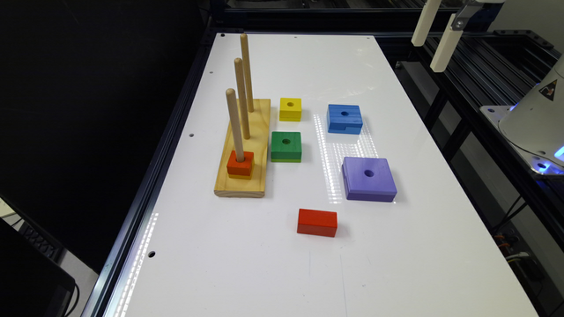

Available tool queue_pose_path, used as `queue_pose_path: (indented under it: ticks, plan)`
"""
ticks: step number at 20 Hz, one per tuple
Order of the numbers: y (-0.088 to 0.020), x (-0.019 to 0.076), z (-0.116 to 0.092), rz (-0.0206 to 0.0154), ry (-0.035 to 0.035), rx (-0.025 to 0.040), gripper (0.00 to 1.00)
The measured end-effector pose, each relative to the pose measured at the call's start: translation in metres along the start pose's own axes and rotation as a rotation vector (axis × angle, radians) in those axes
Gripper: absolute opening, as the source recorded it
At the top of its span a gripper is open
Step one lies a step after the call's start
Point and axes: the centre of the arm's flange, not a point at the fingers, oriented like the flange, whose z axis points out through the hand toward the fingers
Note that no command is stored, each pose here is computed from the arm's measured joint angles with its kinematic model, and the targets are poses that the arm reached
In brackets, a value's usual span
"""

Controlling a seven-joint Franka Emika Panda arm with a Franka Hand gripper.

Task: Pick up green block.

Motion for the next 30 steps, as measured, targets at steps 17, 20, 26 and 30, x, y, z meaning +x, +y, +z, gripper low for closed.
queue_pose_path:
  ticks: [17, 20, 26, 30]
  plan:
    - [-0.0002, -0.0005, -0.0006, -0.0016, 0.0026, 0.0009, 1.00]
    - [-0.0006, -0.0002, -0.0014, -0.0017, 0.0043, 0.0025, 1.00]
    - [-0.0016, 0.0009, -0.0034, -0.0016, 0.0100, 0.0081, 1.00]
    - [-0.0019, 0.0014, -0.0040, -0.0012, 0.0134, 0.0116, 1.00]
